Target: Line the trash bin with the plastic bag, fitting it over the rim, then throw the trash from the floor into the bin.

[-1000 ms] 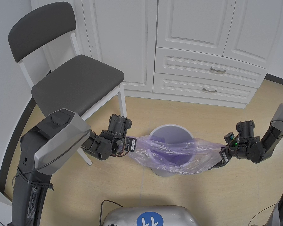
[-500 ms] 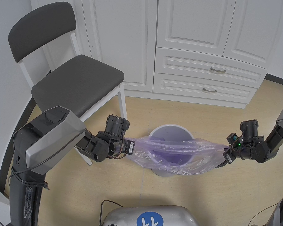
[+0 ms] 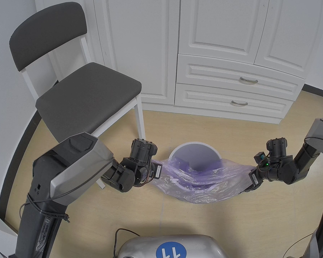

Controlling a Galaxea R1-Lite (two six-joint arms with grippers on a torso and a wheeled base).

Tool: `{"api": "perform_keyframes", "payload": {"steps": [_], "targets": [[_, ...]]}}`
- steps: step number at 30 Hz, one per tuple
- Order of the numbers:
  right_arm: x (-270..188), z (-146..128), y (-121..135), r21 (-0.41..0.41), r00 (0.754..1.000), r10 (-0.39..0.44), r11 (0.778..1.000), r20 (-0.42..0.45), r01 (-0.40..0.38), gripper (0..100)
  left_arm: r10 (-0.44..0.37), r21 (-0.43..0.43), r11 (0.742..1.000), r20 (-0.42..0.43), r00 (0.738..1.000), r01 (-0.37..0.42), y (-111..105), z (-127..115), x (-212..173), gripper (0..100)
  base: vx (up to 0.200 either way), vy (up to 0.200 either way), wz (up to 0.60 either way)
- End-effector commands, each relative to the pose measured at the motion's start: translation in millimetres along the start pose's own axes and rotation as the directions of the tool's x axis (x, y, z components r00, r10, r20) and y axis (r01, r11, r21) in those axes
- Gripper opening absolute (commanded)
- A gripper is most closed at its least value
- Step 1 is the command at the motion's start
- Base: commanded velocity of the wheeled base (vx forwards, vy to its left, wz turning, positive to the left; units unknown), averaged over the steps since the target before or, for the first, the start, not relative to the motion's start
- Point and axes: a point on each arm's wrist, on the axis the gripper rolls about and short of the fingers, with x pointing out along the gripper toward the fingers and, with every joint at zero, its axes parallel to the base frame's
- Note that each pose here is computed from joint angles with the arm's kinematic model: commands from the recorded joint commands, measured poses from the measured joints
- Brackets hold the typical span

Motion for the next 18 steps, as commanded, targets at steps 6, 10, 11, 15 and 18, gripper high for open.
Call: {"api": "perform_keyframes", "payload": {"steps": [6, 10, 11, 15, 18], "targets": [[35.9, 8.9, 6.4, 0.143, 1.0, -0.002, 0.99, 0.018, -0.001, 0, 0.035, -0.095, 0.995, 0.049, 0.998, -0.03, -6.8, 3.7, 24.4, 0, 0.0, 0.0, 0.0], [38.8, 7.1, 7.0, 0.143, 1.0, -0.021, 0.99, 0.002, 0.021, 0, 0.068, -0.099, 0.993, 0.061, 0.996, -0.062, -3.9, 5.9, 27.7, 0, 0.0, 0.0, 0.0], [40.3, 5.5, 7.9, 0.142, 1.0, -0.021, 0.99, -0.005, 0.022, 0, 0.073, -0.099, 0.993, 0.059, 0.996, -0.067, -2.3, 5.8, 28.0, 0, 0.0, 0.0, 0.0], [45.8, 3.1, 9.6, 0.139, 1.0, -0.018, 0.99, -0.014, 0.02, 0, 0.082, -0.095, 0.992, 0.035, 0.996, -0.078, 3.1, 3.6, 29.5, 0, 0.0, 0.0, 0.0], [50.1, 1.0, 9.7, 0.141, 1.0, -0.02, 0.99, -0.02, 0.022, 0, 0.087, -0.094, 0.992, 0.016, 0.996, -0.085, 6.2, 1.4, 30.5, 0, 0.0, 0.0, 0.0]]}}
